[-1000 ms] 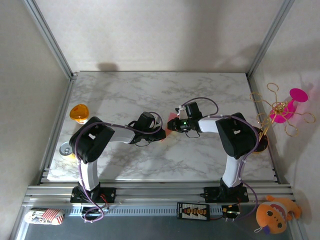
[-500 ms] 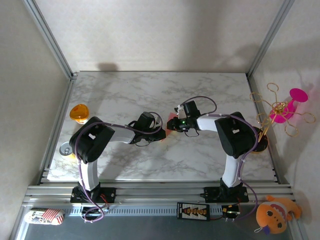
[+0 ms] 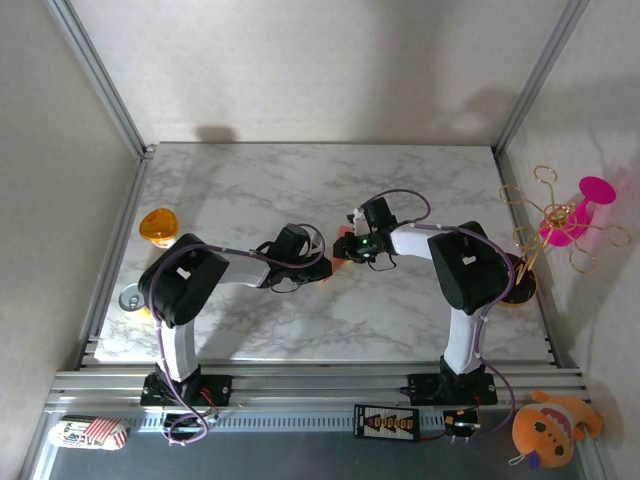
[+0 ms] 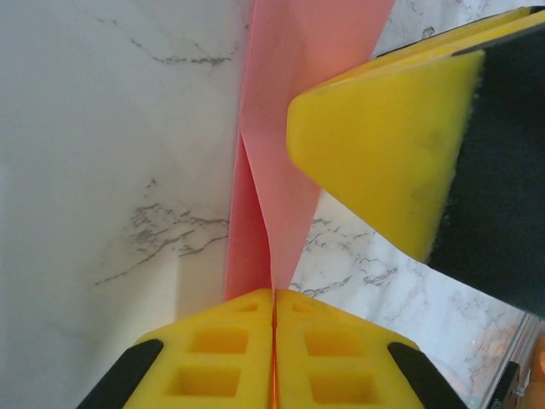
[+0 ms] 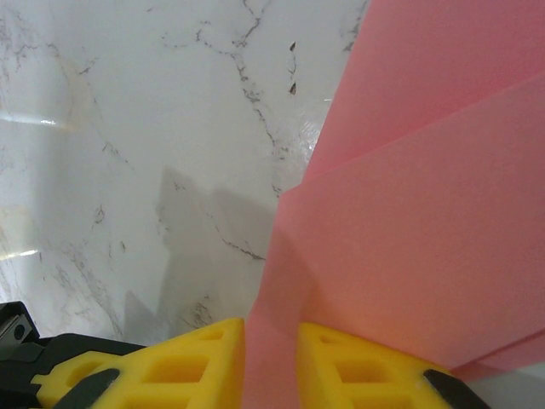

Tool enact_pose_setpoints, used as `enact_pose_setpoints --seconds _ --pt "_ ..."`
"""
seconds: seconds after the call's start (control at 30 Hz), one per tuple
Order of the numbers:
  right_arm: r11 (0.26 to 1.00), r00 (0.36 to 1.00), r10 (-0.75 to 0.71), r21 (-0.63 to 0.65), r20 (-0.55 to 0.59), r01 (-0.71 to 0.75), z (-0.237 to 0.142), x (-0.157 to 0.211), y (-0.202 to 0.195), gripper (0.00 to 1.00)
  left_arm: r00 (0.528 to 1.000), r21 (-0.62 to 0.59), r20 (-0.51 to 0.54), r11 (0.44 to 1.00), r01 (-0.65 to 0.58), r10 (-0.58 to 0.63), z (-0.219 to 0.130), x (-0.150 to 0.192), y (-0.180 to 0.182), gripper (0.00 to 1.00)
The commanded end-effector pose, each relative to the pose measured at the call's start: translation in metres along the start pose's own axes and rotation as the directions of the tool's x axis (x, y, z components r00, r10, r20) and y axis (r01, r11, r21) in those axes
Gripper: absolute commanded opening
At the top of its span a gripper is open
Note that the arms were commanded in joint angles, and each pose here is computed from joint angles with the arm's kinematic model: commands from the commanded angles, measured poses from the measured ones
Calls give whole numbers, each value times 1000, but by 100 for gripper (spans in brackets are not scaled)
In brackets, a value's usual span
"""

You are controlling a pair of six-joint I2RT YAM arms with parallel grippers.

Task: Fold a paper plane with a square sheet of paper (pick it up from the middle)
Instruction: Fold the wing for the fifth time at the center of the table.

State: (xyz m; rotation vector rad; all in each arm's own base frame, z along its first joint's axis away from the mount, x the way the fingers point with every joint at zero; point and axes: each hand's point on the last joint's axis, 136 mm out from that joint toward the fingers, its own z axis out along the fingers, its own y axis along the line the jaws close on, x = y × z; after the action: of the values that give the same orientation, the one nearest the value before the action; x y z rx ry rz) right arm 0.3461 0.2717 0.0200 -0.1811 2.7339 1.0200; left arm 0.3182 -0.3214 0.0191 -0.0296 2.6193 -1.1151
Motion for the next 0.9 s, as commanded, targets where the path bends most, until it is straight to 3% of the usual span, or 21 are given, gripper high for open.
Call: enact_pose_setpoints --seconds 0.0,0.23,0.53,0.7,0.87 --pt "975 996 72 216 -47 -60 14 23 -59 25 996 -87 -68 995 47 -53 -3 24 22 9" --pt "972 996 77 225 -55 -62 14 25 -62 25 997 -78 -47 996 52 -56 -14 21 14 12" --pt "970 995 84 234 -60 -68 14 25 -63 25 996 -102 88 995 22 -13 -47 -12 -12 20" --pt "966 994 93 249 -64 -75 14 27 -66 23 993 -27 120 1000 11 -8 -48 -23 -33 17" --pt "965 993 97 252 -66 -77 15 27 -66 22 996 84 84 996 10 -17 -32 -19 -55 12"
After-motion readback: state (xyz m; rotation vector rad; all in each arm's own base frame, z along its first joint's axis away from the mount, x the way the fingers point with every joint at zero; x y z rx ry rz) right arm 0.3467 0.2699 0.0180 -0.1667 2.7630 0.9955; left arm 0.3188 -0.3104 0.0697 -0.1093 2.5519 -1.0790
